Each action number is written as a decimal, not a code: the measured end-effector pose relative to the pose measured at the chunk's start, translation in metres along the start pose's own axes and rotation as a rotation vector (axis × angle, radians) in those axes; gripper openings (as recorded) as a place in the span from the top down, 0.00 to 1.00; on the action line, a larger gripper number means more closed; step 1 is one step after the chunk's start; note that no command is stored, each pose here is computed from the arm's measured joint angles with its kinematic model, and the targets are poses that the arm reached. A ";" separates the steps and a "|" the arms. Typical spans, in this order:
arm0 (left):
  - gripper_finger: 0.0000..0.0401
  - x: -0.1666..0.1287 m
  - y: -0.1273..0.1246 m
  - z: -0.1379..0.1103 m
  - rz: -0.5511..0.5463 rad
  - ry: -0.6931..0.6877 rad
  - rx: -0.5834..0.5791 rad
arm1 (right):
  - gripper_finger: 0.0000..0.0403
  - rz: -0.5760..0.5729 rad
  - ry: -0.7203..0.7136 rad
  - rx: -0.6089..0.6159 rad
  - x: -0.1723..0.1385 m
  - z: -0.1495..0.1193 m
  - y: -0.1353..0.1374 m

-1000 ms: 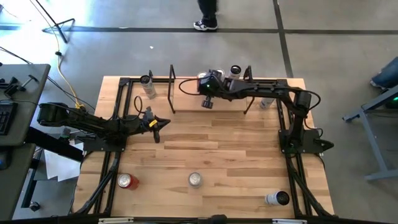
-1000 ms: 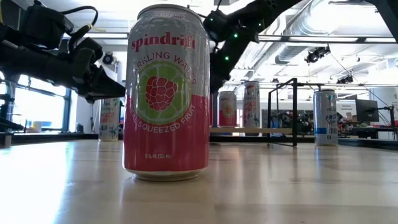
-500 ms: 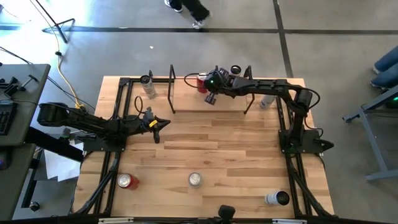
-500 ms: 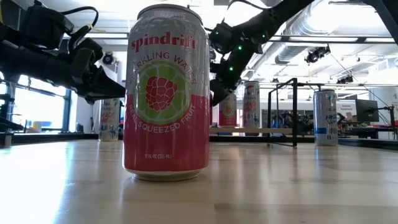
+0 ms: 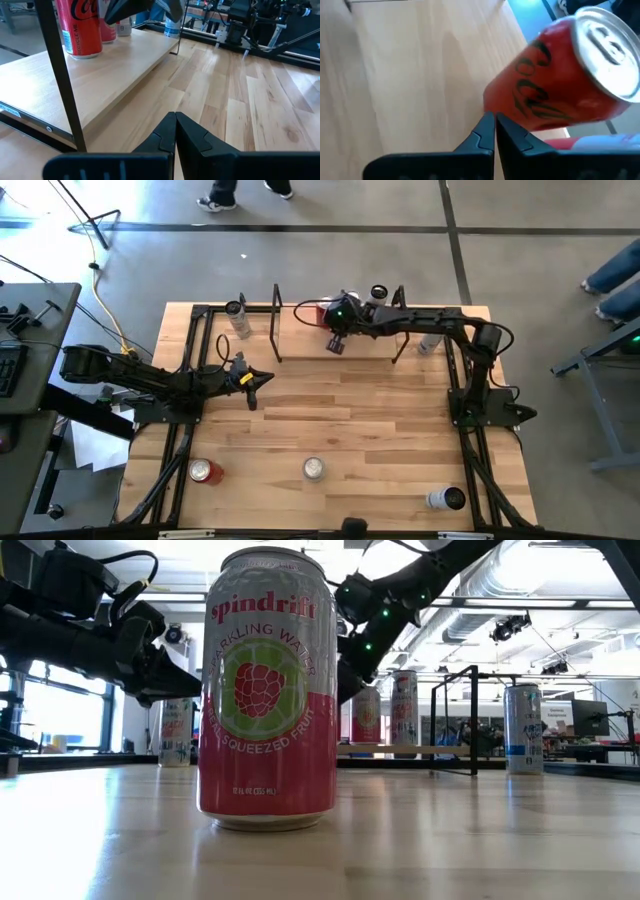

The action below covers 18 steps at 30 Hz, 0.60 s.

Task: Place canned beverage on shelf
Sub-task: Put the right red soda can on the shelf

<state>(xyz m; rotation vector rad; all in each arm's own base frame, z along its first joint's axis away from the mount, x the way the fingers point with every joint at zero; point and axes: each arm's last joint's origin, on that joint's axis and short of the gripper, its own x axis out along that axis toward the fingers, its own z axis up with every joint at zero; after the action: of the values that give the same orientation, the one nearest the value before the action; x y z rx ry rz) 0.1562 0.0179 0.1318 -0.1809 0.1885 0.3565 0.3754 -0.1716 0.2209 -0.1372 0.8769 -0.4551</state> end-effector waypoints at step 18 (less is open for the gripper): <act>1.00 0.000 0.000 0.000 0.001 0.000 0.000 | 1.00 -0.006 -0.093 -0.194 -0.041 0.057 -0.006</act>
<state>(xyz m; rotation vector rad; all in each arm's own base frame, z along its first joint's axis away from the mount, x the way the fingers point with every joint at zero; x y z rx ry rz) 0.1562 0.0180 0.1318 -0.1809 0.1885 0.3573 0.3944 -0.1634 0.2879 -0.3367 0.8289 -0.3656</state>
